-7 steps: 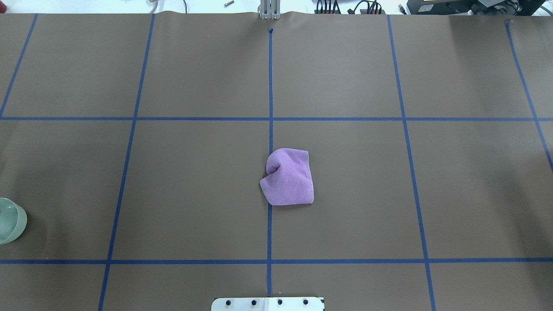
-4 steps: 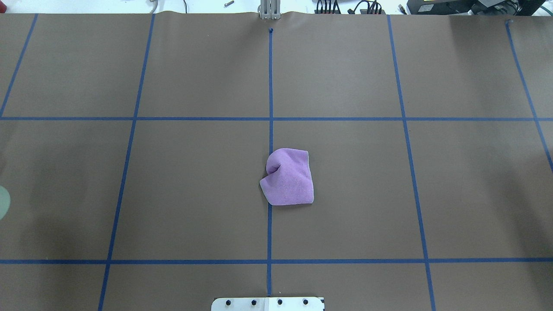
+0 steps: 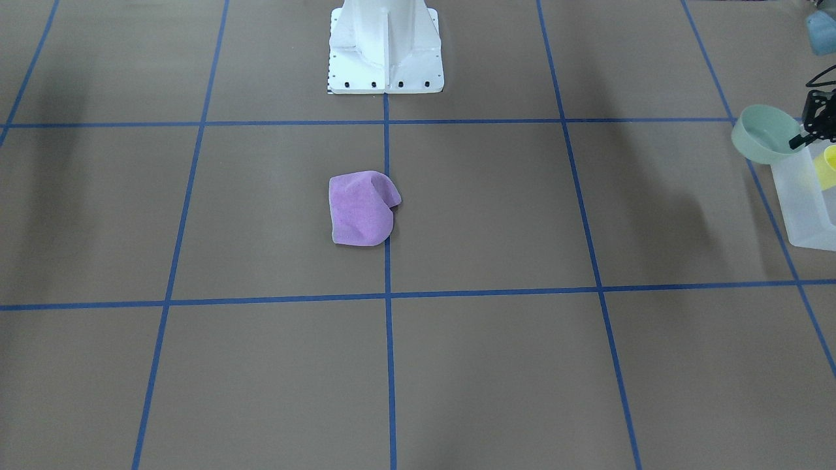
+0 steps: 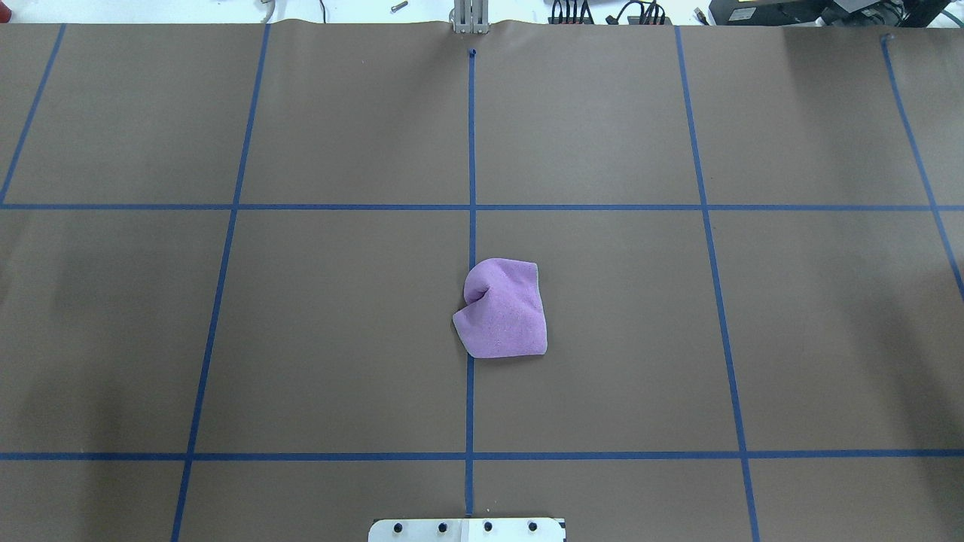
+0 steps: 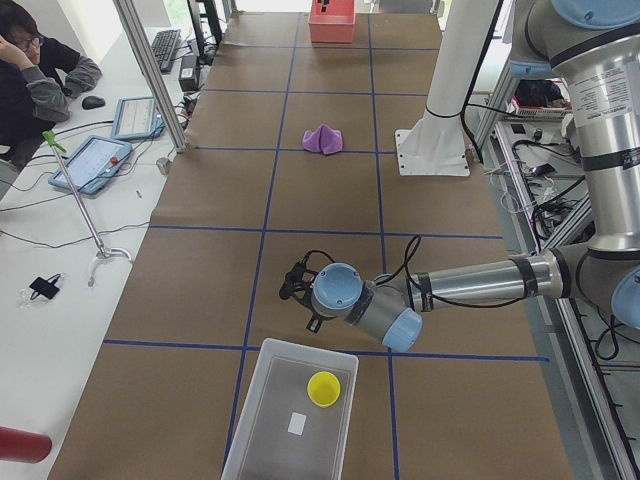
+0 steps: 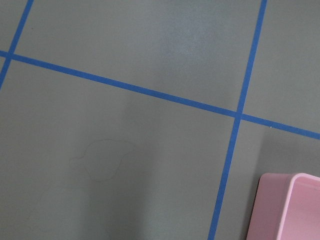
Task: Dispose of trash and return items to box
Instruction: 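Carry the green cup into the clear box and open the left gripper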
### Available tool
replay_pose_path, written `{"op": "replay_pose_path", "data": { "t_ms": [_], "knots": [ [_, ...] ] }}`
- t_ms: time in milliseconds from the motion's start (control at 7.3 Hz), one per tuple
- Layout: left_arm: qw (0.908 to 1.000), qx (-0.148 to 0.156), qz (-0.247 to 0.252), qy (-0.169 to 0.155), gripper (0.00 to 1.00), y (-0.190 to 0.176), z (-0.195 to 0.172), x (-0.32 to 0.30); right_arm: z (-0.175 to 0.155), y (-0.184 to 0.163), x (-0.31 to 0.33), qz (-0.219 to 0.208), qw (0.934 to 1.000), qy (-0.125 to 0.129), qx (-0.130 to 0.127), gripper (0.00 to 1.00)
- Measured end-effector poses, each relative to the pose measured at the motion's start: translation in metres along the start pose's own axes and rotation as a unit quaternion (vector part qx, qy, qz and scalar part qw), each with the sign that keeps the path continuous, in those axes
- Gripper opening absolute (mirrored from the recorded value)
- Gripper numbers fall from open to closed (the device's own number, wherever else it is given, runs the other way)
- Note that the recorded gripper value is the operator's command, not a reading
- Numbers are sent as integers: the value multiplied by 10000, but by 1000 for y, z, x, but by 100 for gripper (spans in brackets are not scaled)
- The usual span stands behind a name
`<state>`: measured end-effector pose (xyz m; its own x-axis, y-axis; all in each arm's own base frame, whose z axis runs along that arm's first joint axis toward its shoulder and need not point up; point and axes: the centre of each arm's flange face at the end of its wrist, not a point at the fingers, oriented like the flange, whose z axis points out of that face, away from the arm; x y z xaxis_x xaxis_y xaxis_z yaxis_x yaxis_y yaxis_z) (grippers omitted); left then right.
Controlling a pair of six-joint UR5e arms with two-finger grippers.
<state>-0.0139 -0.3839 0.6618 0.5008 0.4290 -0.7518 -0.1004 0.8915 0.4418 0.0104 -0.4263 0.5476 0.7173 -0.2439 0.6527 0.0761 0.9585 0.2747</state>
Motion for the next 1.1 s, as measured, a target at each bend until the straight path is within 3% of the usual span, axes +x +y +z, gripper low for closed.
{"op": "replay_pose_path", "data": {
  "t_ms": [411, 548, 822, 1096],
  "knots": [
    [9953, -408, 131, -865, 0, -31, -71, -85, 0, 0, 0, 5, 10000, 0, -3, 100],
    [9932, -613, 152, -974, 0, -42, -92, -129, 0, 0, 0, 2, 10000, 0, -1, 100],
    [9926, -821, -26, -892, 0, -30, -88, -206, 0, 0, 0, -17, 10000, -1, 19, 100],
    [9925, -725, -9, -981, 0, 12, -58, -252, 0, -1, 0, -58, 10000, -5, 70, 100]
  ]
}}
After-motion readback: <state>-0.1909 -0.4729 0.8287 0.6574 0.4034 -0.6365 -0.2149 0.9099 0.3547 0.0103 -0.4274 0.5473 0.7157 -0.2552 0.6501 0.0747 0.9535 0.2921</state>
